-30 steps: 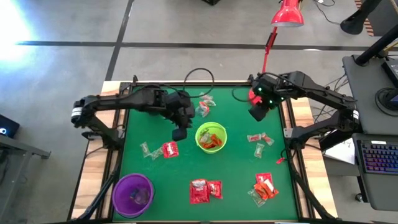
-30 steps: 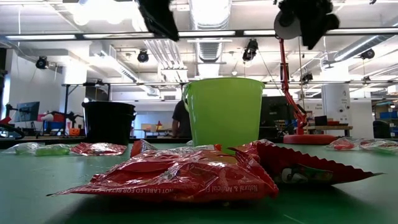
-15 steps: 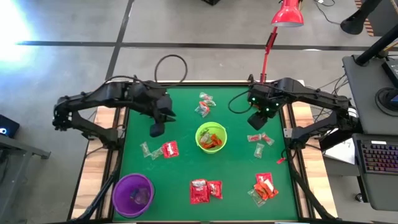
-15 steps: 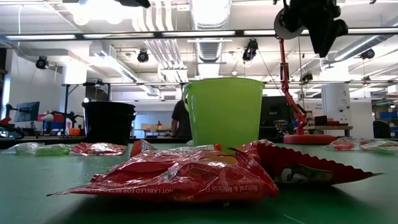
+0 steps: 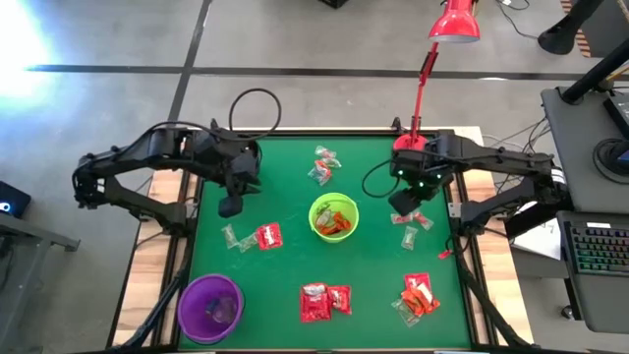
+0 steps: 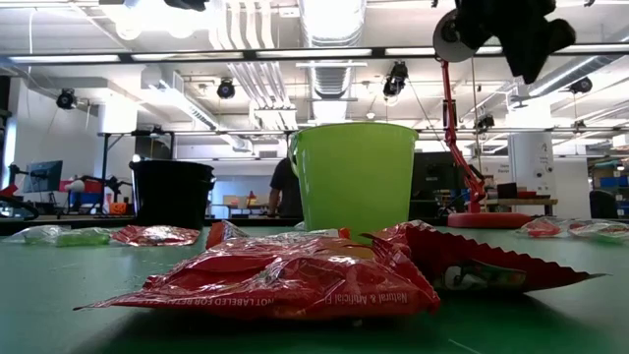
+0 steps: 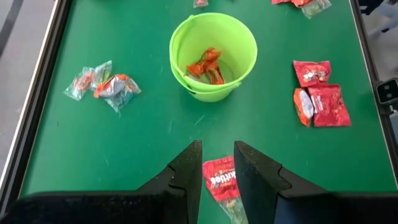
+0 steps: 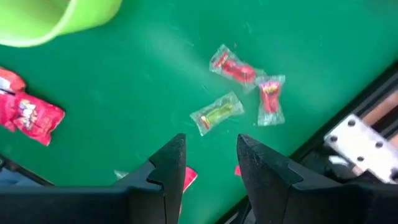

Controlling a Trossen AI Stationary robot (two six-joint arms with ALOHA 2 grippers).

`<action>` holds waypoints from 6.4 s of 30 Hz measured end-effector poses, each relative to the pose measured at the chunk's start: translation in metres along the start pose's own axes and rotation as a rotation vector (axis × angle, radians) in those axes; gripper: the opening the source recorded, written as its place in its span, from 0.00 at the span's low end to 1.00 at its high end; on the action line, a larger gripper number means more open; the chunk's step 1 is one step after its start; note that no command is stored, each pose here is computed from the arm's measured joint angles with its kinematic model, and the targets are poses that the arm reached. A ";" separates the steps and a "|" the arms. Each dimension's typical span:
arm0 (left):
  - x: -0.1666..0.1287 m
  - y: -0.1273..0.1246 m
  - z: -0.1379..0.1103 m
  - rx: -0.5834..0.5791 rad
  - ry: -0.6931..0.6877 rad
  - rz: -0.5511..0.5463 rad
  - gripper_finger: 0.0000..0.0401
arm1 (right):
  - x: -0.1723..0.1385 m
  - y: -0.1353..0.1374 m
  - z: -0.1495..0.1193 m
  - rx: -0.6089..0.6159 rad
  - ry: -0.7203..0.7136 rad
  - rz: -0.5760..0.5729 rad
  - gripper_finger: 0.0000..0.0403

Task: Sort candy
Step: Put the orange chocolate into the green bucket

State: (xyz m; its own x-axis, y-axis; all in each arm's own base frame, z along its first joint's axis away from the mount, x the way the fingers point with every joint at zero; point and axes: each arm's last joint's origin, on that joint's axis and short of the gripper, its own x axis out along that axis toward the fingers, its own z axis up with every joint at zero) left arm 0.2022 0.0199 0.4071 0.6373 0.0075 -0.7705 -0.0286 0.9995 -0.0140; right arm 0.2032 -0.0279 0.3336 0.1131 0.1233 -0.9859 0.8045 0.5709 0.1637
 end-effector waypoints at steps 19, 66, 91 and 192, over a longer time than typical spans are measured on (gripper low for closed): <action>-0.005 -0.001 -0.005 0.000 0.016 -0.001 0.19 | 0.069 0.035 -0.090 -0.093 0.149 0.004 0.34; -0.005 -0.001 -0.009 0.015 0.056 -0.008 0.19 | 0.196 0.054 -0.191 0.104 0.158 -0.039 0.34; -0.005 -0.001 -0.011 0.025 0.073 -0.006 0.19 | 0.192 0.049 -0.193 0.169 0.208 0.025 0.03; -0.010 0.018 -0.026 -0.041 0.261 0.323 0.19 | 0.048 0.113 0.067 -0.355 -0.450 0.375 0.18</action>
State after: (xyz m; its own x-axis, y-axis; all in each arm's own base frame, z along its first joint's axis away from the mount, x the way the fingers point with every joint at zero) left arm 0.1746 0.0365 0.3980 0.3742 0.3072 -0.8750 -0.2287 0.9450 0.2340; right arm 0.3383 -0.0115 0.3023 0.6397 0.0594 -0.7663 0.4322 0.7966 0.4226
